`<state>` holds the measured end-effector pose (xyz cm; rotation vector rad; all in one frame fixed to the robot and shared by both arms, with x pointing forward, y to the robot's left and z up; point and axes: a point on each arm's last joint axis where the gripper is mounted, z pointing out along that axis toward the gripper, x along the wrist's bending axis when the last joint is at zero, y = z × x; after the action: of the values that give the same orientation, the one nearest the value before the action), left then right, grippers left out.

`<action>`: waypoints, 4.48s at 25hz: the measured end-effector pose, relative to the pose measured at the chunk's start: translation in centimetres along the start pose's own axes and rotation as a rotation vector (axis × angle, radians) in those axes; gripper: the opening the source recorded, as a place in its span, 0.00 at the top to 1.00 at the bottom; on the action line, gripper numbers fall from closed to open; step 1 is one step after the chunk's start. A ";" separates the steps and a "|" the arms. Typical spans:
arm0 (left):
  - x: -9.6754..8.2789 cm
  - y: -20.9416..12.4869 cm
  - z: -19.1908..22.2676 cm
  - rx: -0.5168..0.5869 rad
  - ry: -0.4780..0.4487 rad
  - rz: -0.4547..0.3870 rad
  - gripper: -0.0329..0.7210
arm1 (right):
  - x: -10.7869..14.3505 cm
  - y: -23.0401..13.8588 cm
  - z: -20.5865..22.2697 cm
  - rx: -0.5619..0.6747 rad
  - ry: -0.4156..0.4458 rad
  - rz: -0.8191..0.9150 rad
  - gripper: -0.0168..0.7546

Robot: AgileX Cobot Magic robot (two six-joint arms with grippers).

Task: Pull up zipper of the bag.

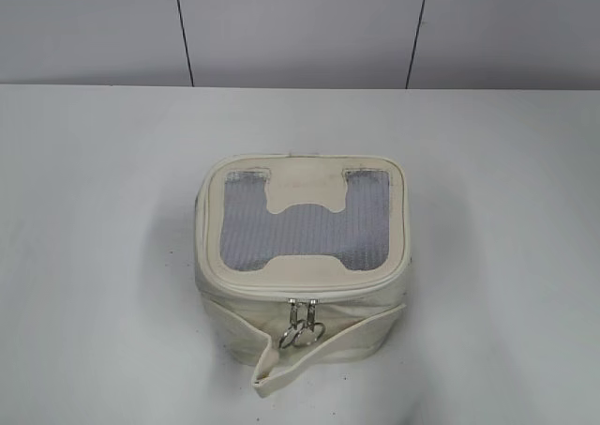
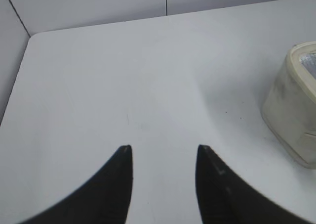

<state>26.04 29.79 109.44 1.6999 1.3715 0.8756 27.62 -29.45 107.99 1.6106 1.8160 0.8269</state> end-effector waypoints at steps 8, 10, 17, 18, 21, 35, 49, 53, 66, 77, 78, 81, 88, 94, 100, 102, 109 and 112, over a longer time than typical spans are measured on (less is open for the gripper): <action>-0.1 -1.8 -0.6 0.030 -0.002 0.000 0.52 | 0.3 -5.2 -2.3 -0.154 0.012 0.004 0.22; -0.1 -2.7 -0.5 0.027 -0.001 0.000 0.52 | 0.3 -5.4 -2.4 -0.166 0.010 0.003 0.22; -0.4 -4.2 -1.4 -0.064 -0.012 -0.009 0.52 | 0.2 -5.0 -1.8 -0.219 0.008 0.003 0.22; -0.4 -4.2 -1.4 -0.064 -0.012 -0.009 0.52 | 0.2 -5.0 -1.7 -0.224 0.007 0.000 0.22; -0.4 -4.1 -1.3 -0.059 -0.014 -0.010 0.54 | 0.3 -4.9 -1.7 -0.234 0.011 -0.002 0.22; -0.5 -4.1 -1.3 -0.062 -0.027 -0.017 0.55 | 0.3 -4.9 -1.6 -0.241 0.017 0.000 0.22; -0.5 -4.1 -1.3 -0.062 0.015 -0.038 0.60 | 0.4 -4.9 -1.6 -0.242 -0.038 0.035 0.22; -0.6 -4.1 -1.4 -0.067 0.073 -0.067 0.60 | 0.4 -4.9 -1.5 -0.241 -0.067 0.055 0.22; -0.6 -4.1 -1.4 -0.067 0.086 -0.073 0.63 | 0.4 -4.8 -1.5 -0.243 -0.065 0.056 0.22; -0.6 -4.1 -1.4 -0.067 0.086 -0.073 0.63 | 0.4 -4.8 -1.5 -0.244 -0.065 0.056 0.22; -0.6 -4.1 -1.4 -0.067 0.086 -0.073 0.63 | 0.4 -4.8 -1.5 -0.244 -0.065 0.056 0.22; -0.6 -4.1 -1.4 -0.067 0.086 -0.073 0.63 | 0.4 -4.8 -1.5 -0.244 -0.065 0.056 0.22; -0.6 -4.1 -1.4 -0.067 0.086 -0.073 0.63 | 0.4 -4.8 -1.5 -0.244 -0.065 0.056 0.22; -0.6 -4.1 -1.4 -0.067 0.086 -0.073 0.63 | 0.4 -4.8 -1.5 -0.244 -0.065 0.056 0.22; -0.6 -4.1 -1.4 -0.067 0.086 -0.073 0.63 | 0.4 -4.8 -1.5 -0.244 -0.065 0.056 0.22; -0.6 -4.1 -1.4 -0.067 0.086 -0.073 0.63 | 0.4 -4.8 -1.5 -0.244 -0.065 0.056 0.22; -0.6 -4.1 -1.4 -0.067 0.086 -0.073 0.63 | 0.4 -4.8 -1.5 -0.244 -0.065 0.056 0.22; -0.6 -4.1 -1.4 -0.067 0.086 -0.073 0.63 | 0.4 -4.8 -1.5 -0.244 -0.065 0.056 0.22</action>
<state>22.80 29.89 106.43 1.5672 1.4363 0.9523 23.31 -29.57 105.30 1.5186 1.5647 0.9695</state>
